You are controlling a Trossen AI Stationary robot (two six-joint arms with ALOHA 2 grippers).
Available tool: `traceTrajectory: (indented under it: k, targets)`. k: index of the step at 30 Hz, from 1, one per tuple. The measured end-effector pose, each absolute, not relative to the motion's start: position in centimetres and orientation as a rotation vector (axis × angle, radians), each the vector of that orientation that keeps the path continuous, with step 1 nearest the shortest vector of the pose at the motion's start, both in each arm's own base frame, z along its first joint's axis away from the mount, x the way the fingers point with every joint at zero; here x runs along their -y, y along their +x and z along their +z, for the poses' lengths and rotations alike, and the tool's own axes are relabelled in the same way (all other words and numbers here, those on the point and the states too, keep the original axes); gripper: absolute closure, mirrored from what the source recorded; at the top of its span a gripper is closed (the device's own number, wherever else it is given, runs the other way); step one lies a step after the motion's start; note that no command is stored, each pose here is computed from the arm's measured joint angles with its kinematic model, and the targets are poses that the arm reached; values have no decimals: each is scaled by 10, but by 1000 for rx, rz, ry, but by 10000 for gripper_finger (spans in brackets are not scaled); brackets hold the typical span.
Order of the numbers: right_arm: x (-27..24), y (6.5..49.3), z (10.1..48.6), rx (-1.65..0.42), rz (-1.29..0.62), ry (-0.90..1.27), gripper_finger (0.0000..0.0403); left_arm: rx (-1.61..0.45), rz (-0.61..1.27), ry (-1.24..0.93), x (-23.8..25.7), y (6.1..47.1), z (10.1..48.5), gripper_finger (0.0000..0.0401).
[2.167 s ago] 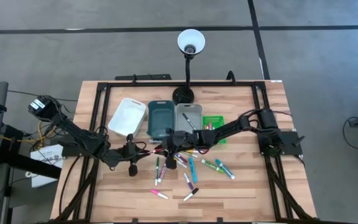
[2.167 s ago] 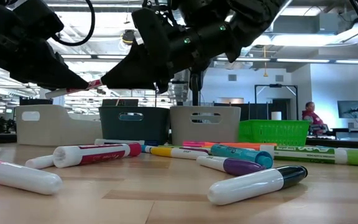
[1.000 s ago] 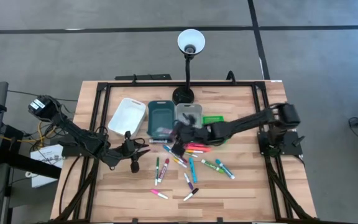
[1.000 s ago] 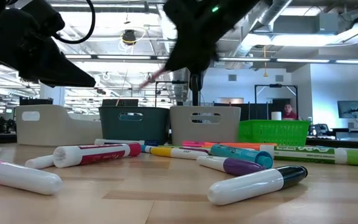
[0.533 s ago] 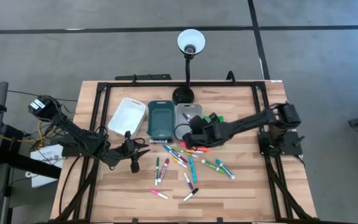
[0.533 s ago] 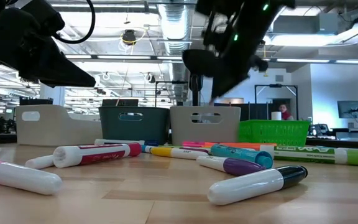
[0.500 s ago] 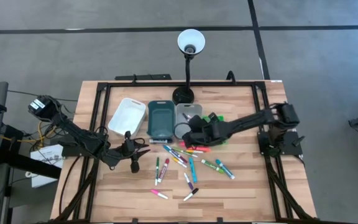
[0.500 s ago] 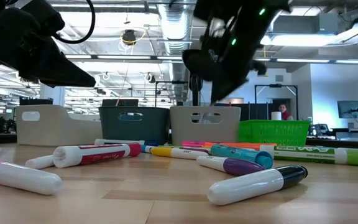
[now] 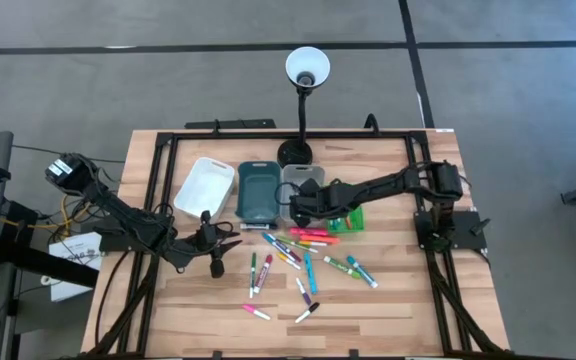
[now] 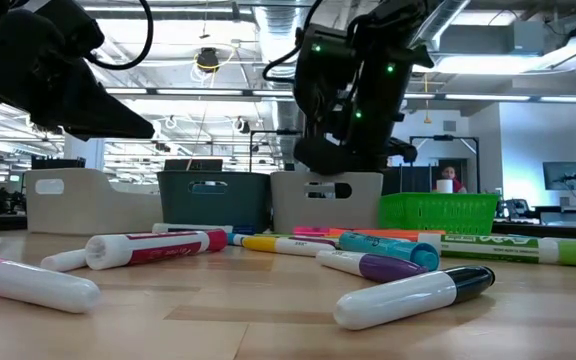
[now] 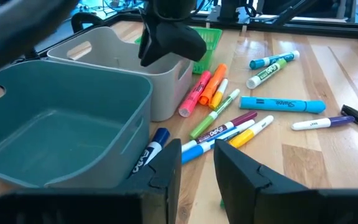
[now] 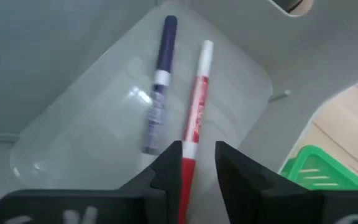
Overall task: Pick & Place Markers
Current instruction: Put the small red marker pen into the gray bin, then put the small green marker pen into the gray bin
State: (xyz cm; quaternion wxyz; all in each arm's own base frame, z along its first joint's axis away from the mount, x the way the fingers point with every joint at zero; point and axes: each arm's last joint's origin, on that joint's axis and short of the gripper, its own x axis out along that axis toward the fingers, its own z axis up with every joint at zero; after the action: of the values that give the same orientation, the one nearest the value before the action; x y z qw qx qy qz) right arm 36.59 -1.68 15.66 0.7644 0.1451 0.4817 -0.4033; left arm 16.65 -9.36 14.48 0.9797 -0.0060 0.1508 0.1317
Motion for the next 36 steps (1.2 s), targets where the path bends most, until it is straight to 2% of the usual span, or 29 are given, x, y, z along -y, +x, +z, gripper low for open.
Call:
traceTrajectory:
  k: [7, 16, 24, 28, 32, 36]
  targets:
    - [7, 367, 162, -1101, -806, 223, 286, -315, 228, -23, 95, 167, 144, 309]
    - [-28, 391, 218, -1044, -638, 96, 281, -396, -13, -59, 102, 167, 141, 309]
    - [-68, 400, 241, -962, -468, -13, 280, -466, -186, 140, 106, 171, 128, 309]
    - [-77, 398, 242, -964, -434, -45, 280, -455, -297, 206, 101, 188, 133, 306]
    - [-79, 398, 241, -965, -430, -46, 280, -453, -421, 224, 93, 215, 141, 282]
    - [-78, 398, 241, -967, -430, -47, 280, -575, -474, 247, 83, 233, 135, 237]
